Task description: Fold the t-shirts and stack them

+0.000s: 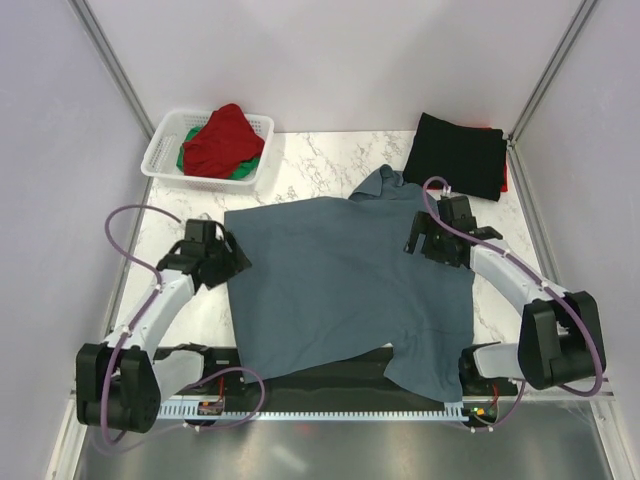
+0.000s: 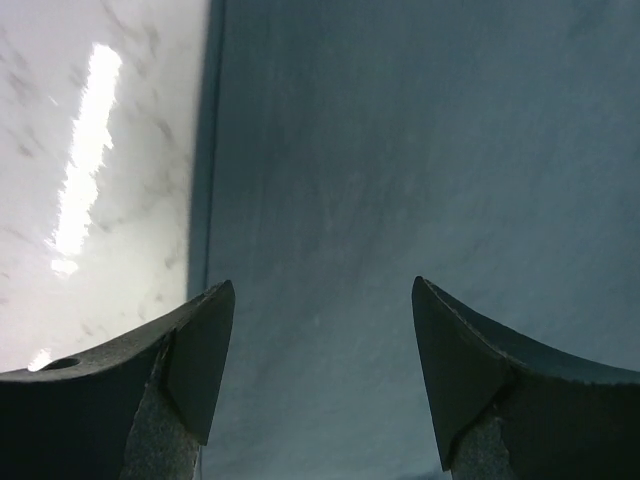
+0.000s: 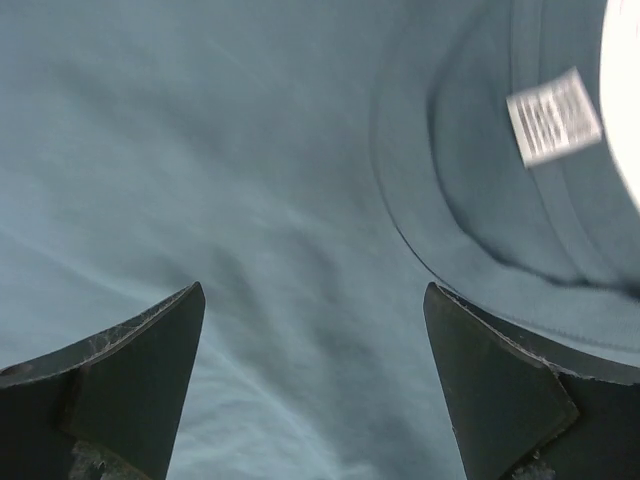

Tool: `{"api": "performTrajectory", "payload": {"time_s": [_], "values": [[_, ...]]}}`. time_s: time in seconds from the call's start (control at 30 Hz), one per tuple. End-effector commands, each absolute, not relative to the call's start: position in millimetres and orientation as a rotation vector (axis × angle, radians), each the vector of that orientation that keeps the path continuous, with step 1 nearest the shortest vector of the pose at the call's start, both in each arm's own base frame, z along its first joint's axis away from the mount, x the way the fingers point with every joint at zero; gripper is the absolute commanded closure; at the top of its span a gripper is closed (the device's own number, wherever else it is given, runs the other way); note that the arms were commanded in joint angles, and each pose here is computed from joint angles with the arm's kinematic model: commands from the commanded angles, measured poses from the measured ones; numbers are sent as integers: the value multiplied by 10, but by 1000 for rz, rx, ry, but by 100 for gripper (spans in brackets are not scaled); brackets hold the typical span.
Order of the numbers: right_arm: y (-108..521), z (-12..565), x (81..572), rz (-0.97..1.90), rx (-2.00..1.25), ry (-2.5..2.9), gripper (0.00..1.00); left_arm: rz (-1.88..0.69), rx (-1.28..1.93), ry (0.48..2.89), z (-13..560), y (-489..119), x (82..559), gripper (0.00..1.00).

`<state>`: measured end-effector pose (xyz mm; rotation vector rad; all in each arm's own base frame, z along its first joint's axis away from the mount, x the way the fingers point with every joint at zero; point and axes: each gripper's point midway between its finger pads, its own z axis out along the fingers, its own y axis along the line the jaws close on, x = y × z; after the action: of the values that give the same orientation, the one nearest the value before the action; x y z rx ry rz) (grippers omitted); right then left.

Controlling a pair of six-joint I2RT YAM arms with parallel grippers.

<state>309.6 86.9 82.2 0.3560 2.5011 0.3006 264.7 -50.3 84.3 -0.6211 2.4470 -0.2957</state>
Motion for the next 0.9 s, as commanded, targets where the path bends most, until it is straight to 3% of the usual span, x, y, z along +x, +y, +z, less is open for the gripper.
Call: {"api": "performTrajectory", "payload": {"time_s": [0.0, 0.3, 0.5, 0.67, 0.87], "values": [[819, 639, 3024, 260, 426, 2520, 2, -413, -649, 2432, 760, -832, 2627, 22], [941, 208, 2384, 393, 464, 2664, 3, -28, -785, 2636, 61, -453, 2500, 22], [1170, 295, 1885, 550, 499, 2670, 2, 16, -862, 2619, 36, -233, 2651, 24], [1341, 537, 1564, 650, 486, 2619, 3, -96, -848, 2568, 278, -331, 2725, 27], [1287, 1214, 2090, 517, 369, 2472, 2, -286, -615, 2386, 1261, -496, 2713, 26]]}}
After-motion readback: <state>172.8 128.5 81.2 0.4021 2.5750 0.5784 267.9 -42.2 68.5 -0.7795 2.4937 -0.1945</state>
